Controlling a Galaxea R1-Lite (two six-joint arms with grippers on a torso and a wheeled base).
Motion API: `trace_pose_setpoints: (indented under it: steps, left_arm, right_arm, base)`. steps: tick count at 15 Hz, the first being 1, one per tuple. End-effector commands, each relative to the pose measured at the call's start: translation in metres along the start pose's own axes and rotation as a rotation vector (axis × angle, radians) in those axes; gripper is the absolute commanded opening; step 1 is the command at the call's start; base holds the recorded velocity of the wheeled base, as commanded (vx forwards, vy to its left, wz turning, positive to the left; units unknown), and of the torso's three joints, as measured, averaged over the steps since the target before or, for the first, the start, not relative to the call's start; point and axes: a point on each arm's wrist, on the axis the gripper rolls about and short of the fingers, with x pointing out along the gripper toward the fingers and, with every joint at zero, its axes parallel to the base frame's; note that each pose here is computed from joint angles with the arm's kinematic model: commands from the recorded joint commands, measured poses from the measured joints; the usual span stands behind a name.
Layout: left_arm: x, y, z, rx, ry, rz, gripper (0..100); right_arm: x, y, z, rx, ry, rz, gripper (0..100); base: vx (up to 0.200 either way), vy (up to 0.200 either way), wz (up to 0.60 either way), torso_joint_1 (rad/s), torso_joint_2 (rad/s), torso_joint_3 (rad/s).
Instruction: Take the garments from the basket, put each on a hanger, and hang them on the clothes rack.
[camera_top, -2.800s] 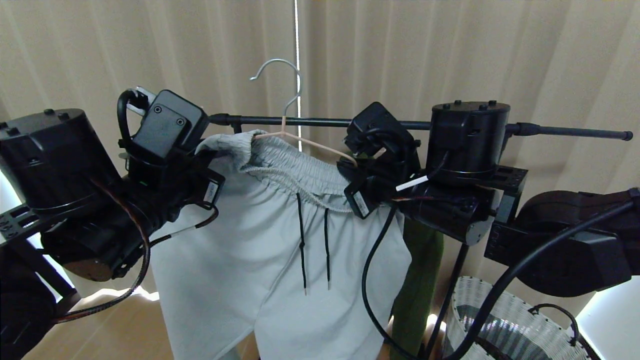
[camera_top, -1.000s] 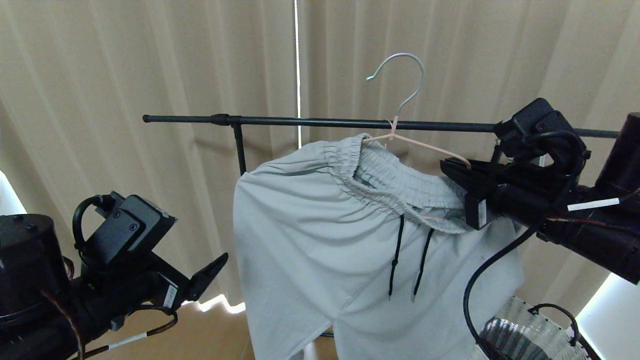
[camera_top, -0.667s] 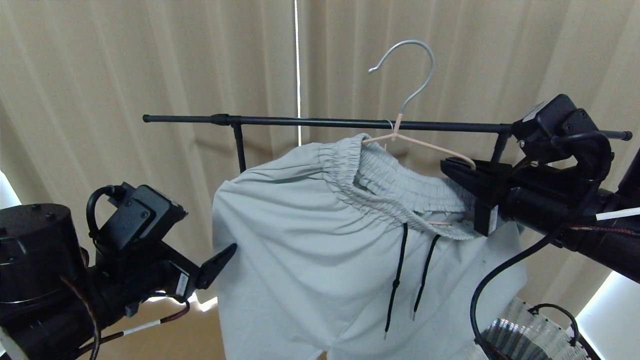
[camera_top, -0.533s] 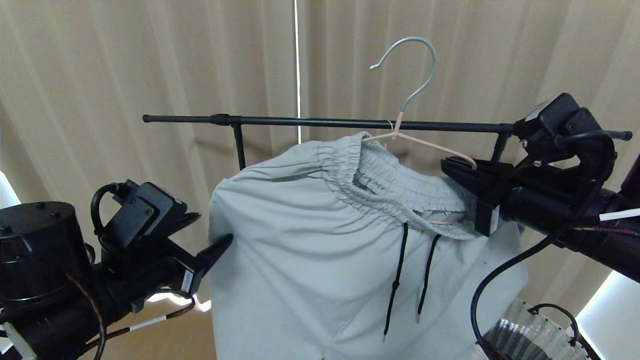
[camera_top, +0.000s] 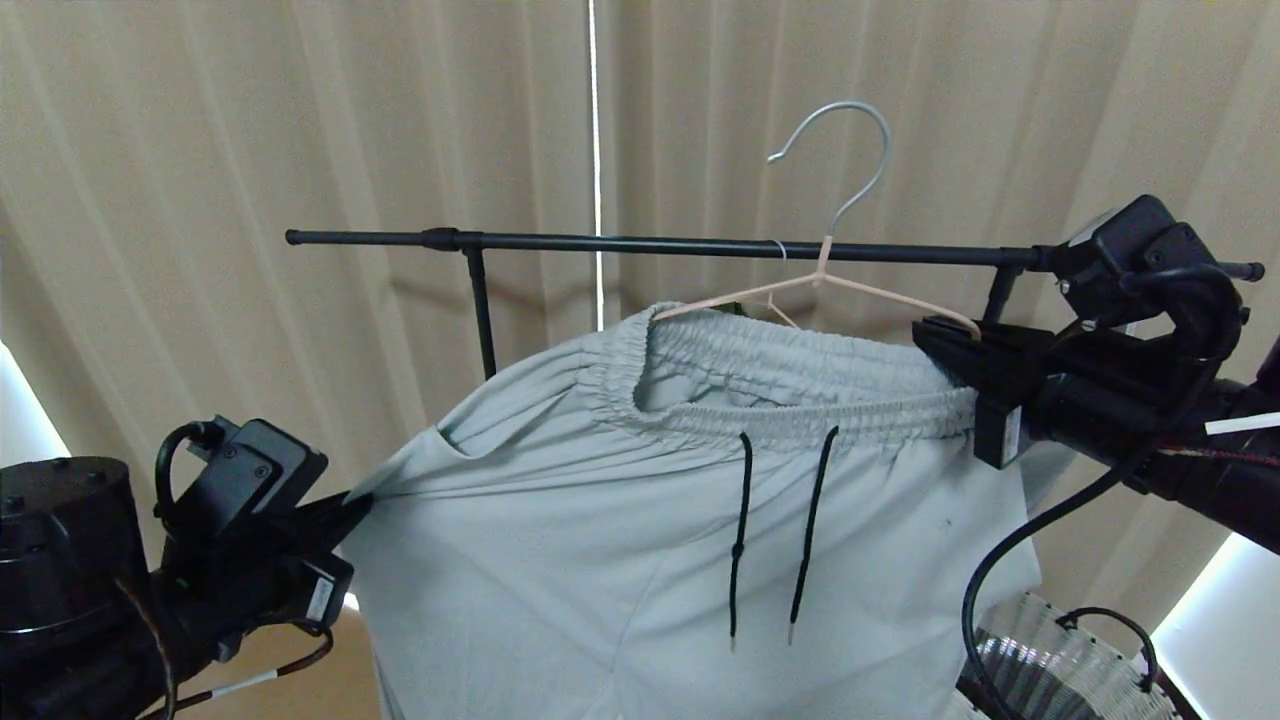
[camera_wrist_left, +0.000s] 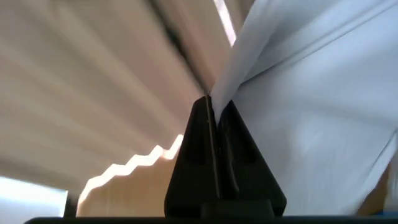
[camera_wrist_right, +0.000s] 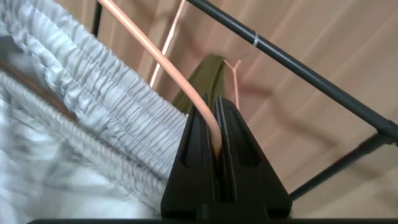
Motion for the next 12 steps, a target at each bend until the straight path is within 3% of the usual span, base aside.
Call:
trace_pose_setpoints:
  steps: [1, 3, 4, 6, 12]
  left_arm:
    - [-0.002, 0.0, -0.005, -0.003, 0.014, 0.007, 0]
    - [-0.001, 0.0, -0.002, -0.008, -0.004, 0.012, 0]
    - [-0.002, 0.0, -0.002, -0.009, -0.009, 0.009, 100]
    - [-0.005, -0.001, 0.0, -0.008, -0.025, 0.004, 100]
    - [-0.039, 0.004, 0.013, -0.056, -0.175, 0.036, 100]
  right_arm:
    - [0.0, -0.002, -0.001, 0.001, 0.001, -0.011, 0]
    - [0.0, -0.002, -0.002, 0.0, 0.006, -0.009, 0]
    - [0.0, -0.002, -0.002, 0.0, 0.007, -0.009, 0]
    - [-0.001, -0.001, -0.003, 0.0, 0.012, -0.007, 0]
    - [-0.007, -0.005, -0.026, -0.012, 0.131, -0.084, 0]
  base:
    - [0.0, 0.0, 0.0, 0.0, 0.0, 0.0]
    - [0.0, 0.0, 0.0, 0.0, 0.0, 0.0]
    - [0.0, 0.0, 0.0, 0.0, 0.0, 0.0]
    - [0.0, 0.0, 0.0, 0.0, 0.0, 0.0]
    - [0.0, 0.0, 0.0, 0.0, 0.0, 0.0]
